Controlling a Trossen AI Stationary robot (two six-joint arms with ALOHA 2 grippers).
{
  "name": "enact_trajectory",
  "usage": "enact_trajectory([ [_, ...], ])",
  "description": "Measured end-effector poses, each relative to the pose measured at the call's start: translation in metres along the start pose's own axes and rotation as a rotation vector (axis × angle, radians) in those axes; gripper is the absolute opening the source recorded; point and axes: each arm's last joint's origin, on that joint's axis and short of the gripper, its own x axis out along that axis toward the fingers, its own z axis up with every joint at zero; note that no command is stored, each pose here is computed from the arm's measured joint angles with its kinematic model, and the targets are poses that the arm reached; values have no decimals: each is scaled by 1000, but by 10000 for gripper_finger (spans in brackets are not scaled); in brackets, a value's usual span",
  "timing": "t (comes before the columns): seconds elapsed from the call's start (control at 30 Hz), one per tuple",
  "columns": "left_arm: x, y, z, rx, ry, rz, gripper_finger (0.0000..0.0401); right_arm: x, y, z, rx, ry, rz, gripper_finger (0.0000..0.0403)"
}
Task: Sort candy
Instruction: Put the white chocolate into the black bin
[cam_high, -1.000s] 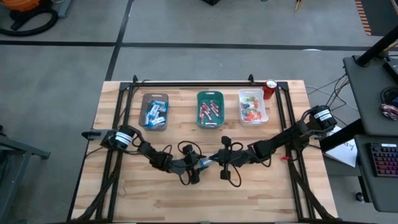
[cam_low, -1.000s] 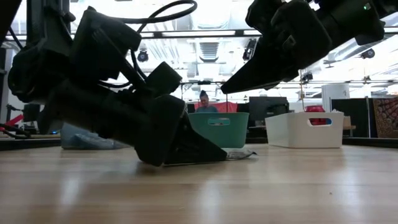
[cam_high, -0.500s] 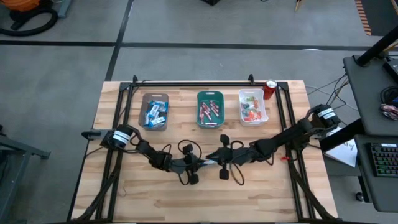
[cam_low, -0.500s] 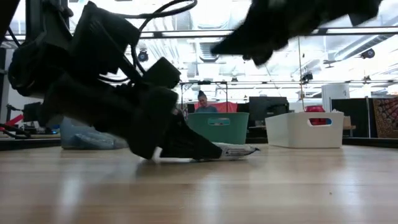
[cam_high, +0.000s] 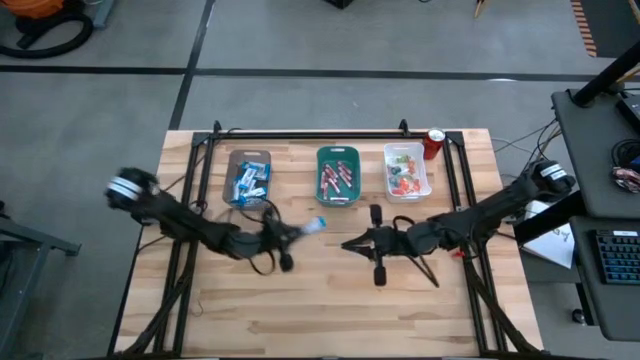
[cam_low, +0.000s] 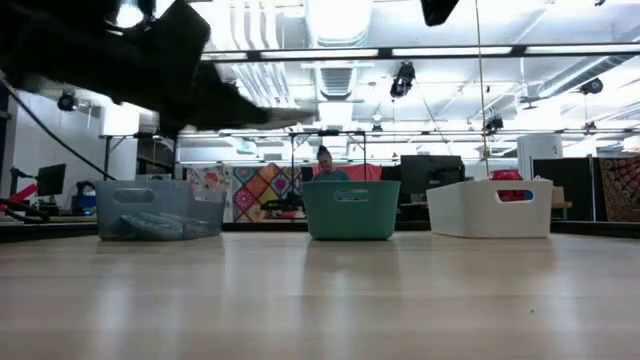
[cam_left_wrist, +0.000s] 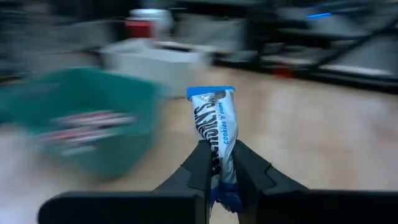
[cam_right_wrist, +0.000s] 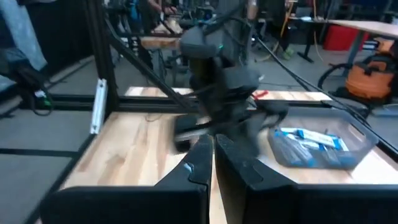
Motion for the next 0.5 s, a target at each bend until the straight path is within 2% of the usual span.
enact_trajectory([
  [0.13, -34, 37, 15, 11, 12, 309, 16, -4, 1, 0, 18, 16, 7, 13],
  [0.23, -56, 69, 17, -7, 27, 523, 16, -2, 2, -6, 24, 48, 4, 13],
  [0.37, -74, 107, 15, -125, 76, 656, 13, 6, 4, -17, 19, 87, 1, 13],
  [0.5, -80, 133, 11, -231, 166, 695, 12, 13, 7, -25, 11, 115, -3, 13],
])
